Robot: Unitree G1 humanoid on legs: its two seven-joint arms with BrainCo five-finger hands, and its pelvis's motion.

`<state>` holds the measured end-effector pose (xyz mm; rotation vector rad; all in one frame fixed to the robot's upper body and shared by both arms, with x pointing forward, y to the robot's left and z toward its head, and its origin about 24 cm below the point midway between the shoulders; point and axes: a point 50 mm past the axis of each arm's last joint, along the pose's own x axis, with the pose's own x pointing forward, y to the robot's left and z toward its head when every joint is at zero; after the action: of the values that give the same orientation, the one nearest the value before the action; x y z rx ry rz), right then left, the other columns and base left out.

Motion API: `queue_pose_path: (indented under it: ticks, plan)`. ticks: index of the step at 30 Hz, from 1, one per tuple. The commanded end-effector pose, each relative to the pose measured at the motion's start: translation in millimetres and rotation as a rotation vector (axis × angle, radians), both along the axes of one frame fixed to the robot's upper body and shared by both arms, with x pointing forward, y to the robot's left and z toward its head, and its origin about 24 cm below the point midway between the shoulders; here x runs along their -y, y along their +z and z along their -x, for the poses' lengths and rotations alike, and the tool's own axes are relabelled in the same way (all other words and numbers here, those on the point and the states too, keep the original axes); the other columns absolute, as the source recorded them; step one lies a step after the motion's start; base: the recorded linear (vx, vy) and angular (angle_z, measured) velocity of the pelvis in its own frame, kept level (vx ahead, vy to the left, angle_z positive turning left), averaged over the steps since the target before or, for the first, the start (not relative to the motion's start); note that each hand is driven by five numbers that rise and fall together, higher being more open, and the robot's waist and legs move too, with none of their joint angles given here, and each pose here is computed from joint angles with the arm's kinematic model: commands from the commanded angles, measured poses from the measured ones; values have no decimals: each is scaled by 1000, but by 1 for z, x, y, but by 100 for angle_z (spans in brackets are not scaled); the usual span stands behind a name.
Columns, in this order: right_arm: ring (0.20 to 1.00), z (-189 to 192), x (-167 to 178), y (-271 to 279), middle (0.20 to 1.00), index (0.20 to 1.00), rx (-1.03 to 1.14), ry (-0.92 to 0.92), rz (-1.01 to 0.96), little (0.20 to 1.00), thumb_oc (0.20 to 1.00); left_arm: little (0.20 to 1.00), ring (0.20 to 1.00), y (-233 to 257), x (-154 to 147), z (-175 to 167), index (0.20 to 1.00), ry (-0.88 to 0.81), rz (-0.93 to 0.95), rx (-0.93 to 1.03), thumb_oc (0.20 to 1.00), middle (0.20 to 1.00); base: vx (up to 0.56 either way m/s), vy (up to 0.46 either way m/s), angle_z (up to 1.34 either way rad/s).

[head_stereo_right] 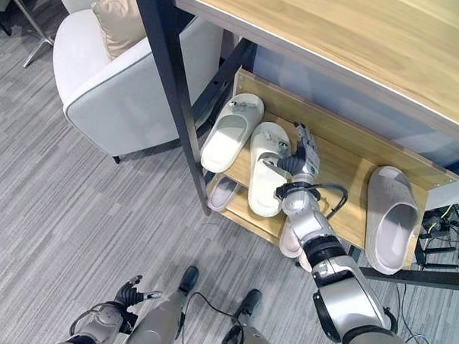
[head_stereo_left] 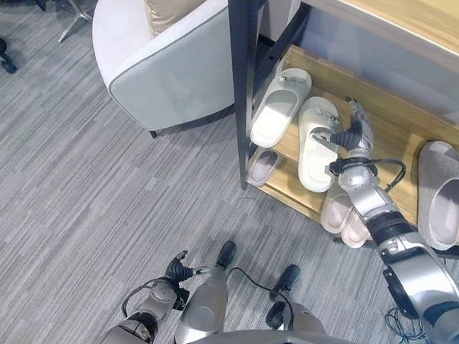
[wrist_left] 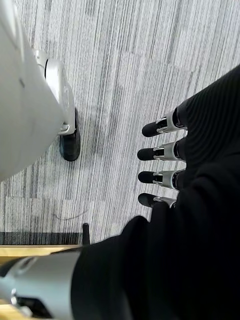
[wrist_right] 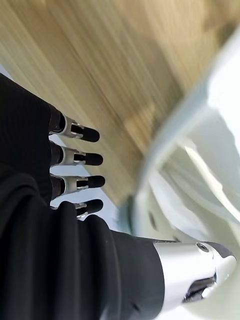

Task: Arrange the slippers neatly on the shoe rack.

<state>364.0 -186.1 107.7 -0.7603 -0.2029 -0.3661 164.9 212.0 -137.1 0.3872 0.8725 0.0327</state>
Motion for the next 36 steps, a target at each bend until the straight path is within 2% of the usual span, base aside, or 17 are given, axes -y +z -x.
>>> queue_pose_path:
  ticks: [1, 8, 13, 16, 21, 36]
  plan:
    - [1000, -2, -4, 26, 1000, 1000, 157, 5, -9, 1000, 1000, 1000, 1000, -4, 6, 2, 1000, -21, -22, -32, 1000, 1000, 0, 0, 0]
    - [1000, 14, -5, 14, 1000, 1000, 190, 23, -89, 1000, 1000, 1000, 1000, -8, 6, 12, 1000, -4, -18, -61, 1000, 1000, -2, 2, -1]
    - [1000, 37, -2, 7, 1000, 1000, 212, 101, -213, 1000, 1000, 1000, 1000, -12, 0, 24, 1000, 38, -27, -101, 1000, 1000, 14, 3, -6]
    - [1000, 63, -2, -25, 1000, 1000, 81, 211, -285, 1000, 1000, 1000, 1000, -18, -5, 43, 1000, 63, -19, -155, 1000, 1000, 40, 9, -22]
    - [1000, 83, -17, -67, 1000, 1000, -118, 298, -309, 1000, 1000, 1000, 1000, -19, -4, 47, 1000, 73, -6, -162, 1000, 1000, -6, 2, -7]
    - [1000, 93, -59, -81, 1000, 1000, -216, 485, -364, 1000, 1000, 1000, 1000, -24, -3, 64, 1000, 97, -4, -204, 1000, 1000, 0, -3, -4]
